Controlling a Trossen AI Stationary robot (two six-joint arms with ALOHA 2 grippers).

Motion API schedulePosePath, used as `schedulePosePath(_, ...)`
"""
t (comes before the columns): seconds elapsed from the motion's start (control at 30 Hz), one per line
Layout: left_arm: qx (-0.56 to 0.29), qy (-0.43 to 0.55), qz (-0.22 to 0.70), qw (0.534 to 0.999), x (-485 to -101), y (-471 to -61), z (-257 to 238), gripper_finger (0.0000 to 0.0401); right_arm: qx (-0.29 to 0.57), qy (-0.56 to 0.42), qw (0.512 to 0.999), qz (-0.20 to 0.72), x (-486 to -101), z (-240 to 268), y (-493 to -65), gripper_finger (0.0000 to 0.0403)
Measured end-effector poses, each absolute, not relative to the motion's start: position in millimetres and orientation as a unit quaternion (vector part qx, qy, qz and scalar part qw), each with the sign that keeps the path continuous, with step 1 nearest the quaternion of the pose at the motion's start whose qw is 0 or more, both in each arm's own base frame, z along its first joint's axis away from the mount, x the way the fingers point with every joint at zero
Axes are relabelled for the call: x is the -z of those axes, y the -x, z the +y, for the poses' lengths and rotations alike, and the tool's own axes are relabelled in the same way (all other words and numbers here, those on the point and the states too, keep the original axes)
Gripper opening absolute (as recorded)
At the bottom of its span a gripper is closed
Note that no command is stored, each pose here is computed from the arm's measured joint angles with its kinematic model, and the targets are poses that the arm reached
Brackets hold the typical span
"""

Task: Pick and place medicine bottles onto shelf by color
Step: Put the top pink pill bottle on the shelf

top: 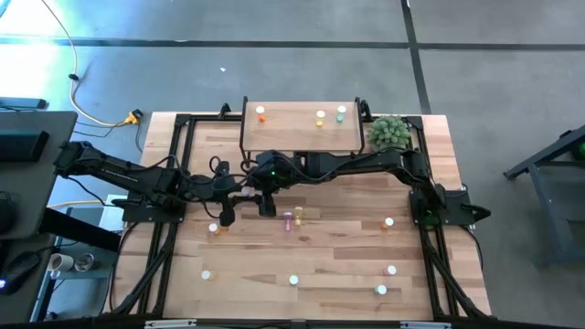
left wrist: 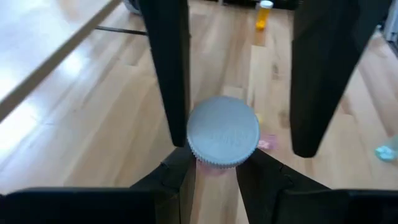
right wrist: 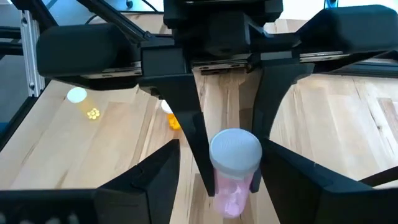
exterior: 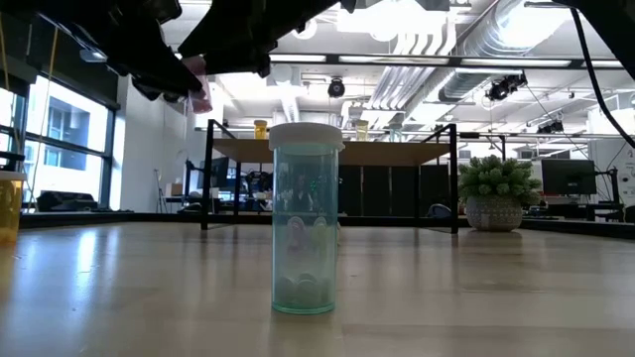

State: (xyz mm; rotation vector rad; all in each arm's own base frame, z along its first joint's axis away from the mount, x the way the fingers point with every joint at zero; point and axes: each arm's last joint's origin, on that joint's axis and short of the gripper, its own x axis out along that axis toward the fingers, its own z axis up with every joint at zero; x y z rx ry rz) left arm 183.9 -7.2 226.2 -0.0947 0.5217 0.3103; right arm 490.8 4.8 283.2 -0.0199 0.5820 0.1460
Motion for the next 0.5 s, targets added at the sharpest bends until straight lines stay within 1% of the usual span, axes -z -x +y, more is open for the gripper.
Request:
schedulePosePath(0.17, -0.154, 0.038, 0.247, 0.956, -228.0, -184.9, -7.1, 0.0092, -0.072, 0.010, 0.955, 0.286, -283.2, 4.6, -490.9, 0.0191)
schedulePosePath(0.5, -0.152, 0.038, 0.246, 0.957, -228.3, -185.2, -7.3, 0.0092, -0.064, -0.008, 0.956, 0.287, -283.6, 3.4, -490.9, 0.0129)
